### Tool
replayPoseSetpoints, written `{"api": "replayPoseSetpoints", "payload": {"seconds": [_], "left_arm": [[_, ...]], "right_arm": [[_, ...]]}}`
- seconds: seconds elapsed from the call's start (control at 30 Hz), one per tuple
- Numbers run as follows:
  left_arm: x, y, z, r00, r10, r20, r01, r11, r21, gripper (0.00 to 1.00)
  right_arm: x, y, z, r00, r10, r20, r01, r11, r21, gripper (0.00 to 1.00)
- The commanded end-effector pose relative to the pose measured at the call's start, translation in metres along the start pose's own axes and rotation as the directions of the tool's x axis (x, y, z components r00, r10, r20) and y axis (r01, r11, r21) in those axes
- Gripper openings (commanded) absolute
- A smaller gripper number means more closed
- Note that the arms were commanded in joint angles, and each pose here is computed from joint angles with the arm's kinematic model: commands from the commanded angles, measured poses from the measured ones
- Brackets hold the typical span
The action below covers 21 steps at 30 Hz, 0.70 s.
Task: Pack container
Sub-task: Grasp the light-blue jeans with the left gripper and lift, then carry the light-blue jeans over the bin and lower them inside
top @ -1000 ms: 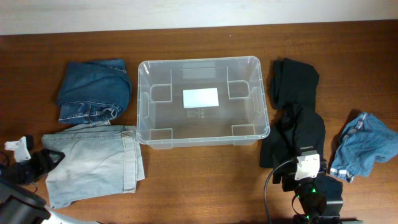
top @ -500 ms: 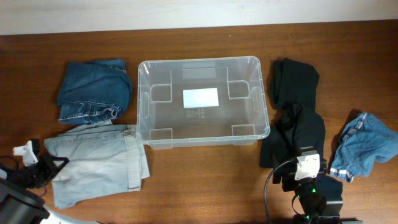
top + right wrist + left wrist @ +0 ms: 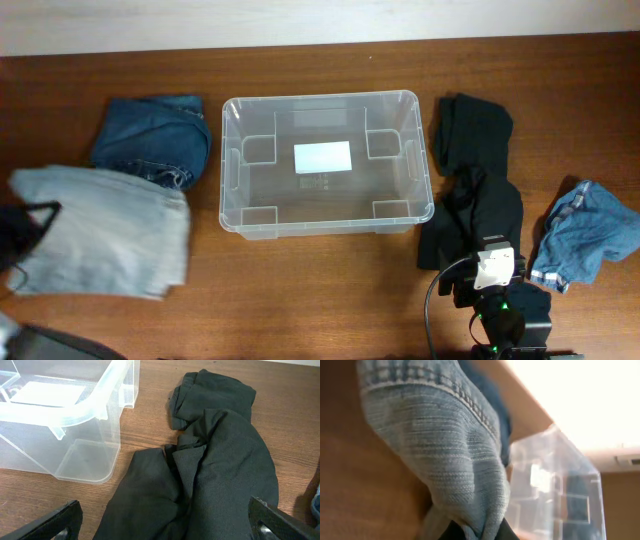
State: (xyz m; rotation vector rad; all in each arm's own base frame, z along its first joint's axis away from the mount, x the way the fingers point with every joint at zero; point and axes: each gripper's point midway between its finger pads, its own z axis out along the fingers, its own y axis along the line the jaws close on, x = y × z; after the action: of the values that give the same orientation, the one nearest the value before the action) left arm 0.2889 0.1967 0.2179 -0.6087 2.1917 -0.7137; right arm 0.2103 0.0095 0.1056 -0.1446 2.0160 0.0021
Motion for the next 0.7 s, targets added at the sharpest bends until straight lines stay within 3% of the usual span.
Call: {"api": "replayPoseSetpoints", "payload": {"seconds": [0.0, 0.27, 0.4, 0.5, 0.67], "left_arm": [[-0.039, -0.1, -0.057, 0.977, 0.067, 0.203, -0.1, 0.982, 0.159, 0.01], [-0.032, -0.222, -0.083, 0.957, 0.137, 0.256, -0.224, 0.909, 0.351, 0.01], [-0.029, -0.293, -0.083, 0.931, 0.231, 0.283, -0.344, 0.816, 0.464, 0.0], [-0.022, -0.335, -0.069, 0.903, 0.286, 0.319, -0.415, 0.773, 0.481, 0.0], [0.008, -0.39, -0.011, 0.9, 0.321, 0.295, -0.429, 0.772, 0.469, 0.01]], "right_arm": [[0.001, -0.001, 0.001, 1.0, -0.003, 0.001, 0.003, 1.0, 0.001, 0.98], [0.001, -0.001, 0.001, 1.0, -0.003, 0.001, 0.003, 1.0, 0.001, 0.99], [0.001, -0.001, 0.001, 1.0, -0.003, 0.001, 0.003, 1.0, 0.001, 0.99], [0.001, -0.001, 0.001, 1.0, -0.003, 0.001, 0.003, 1.0, 0.001, 0.99], [0.001, -0.001, 0.001, 1.0, -0.003, 0.001, 0.003, 1.0, 0.001, 0.98]]}}
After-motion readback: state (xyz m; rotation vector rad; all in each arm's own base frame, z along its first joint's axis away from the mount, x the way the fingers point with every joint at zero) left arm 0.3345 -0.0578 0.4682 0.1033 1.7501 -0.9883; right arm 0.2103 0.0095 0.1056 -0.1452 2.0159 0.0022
